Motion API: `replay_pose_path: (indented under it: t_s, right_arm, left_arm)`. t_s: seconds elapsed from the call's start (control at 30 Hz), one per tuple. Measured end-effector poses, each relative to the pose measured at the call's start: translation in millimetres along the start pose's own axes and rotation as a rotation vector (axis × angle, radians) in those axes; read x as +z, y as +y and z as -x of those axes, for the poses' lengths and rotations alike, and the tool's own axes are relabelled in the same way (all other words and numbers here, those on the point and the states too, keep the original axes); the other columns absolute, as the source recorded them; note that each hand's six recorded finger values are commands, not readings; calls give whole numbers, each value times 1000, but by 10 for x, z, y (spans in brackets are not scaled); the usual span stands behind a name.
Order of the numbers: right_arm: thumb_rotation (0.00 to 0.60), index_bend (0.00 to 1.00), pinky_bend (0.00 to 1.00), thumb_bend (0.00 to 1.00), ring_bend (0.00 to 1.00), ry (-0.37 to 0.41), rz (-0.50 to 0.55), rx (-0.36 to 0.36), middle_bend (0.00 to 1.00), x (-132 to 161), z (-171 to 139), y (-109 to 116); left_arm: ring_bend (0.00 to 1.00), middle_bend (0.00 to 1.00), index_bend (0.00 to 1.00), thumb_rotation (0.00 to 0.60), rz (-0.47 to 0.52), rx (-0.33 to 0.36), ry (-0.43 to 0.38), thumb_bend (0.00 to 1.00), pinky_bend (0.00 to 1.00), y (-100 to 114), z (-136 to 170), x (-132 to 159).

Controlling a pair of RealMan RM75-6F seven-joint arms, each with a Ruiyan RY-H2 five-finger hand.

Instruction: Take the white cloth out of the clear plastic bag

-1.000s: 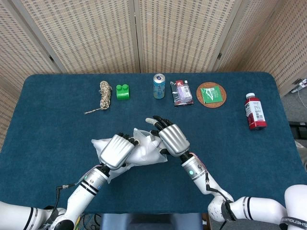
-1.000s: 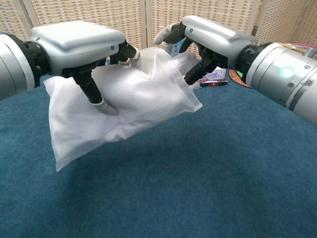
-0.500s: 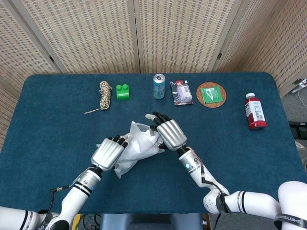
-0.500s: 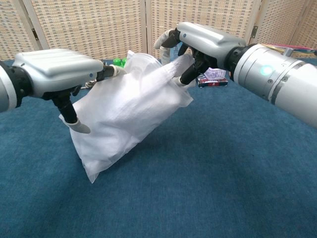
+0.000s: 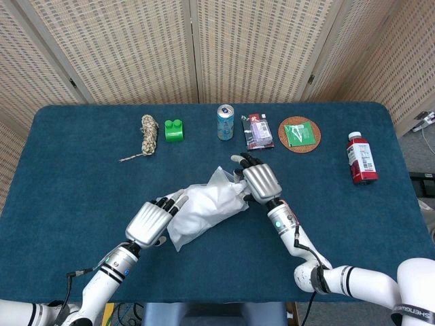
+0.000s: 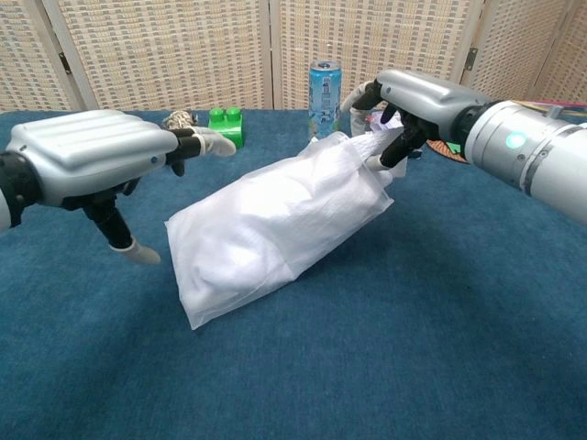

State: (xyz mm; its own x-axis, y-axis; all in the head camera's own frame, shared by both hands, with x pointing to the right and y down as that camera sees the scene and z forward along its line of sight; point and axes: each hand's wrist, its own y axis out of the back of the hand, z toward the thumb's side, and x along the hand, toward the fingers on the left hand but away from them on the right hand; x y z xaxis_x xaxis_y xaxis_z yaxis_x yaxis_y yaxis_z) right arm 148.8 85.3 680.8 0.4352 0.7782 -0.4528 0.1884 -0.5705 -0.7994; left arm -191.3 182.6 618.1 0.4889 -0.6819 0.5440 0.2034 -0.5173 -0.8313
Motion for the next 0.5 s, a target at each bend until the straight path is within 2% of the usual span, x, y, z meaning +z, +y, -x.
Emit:
replay_pose_path:
  t_s: [0.13, 0.3, 0.5]
  right_arm:
    - [600, 767, 244, 585, 77, -31, 5, 1, 189, -140, -20, -4]
    - [600, 767, 243, 585, 77, -62, 11, 3, 189, -288, -50, -9]
    - [600, 766, 241, 585, 76, -88, 16, 5, 188, -416, -72, -21]
  left_arm:
    - [394, 209, 158, 600, 10, 18, -22, 19, 635, -23, 19, 14]
    - [565, 468, 277, 600, 23, 57, -70, 19, 791, -9, 39, 87]
    - [744, 767, 344, 600, 23, 95, -156, 19, 916, -13, 41, 260]
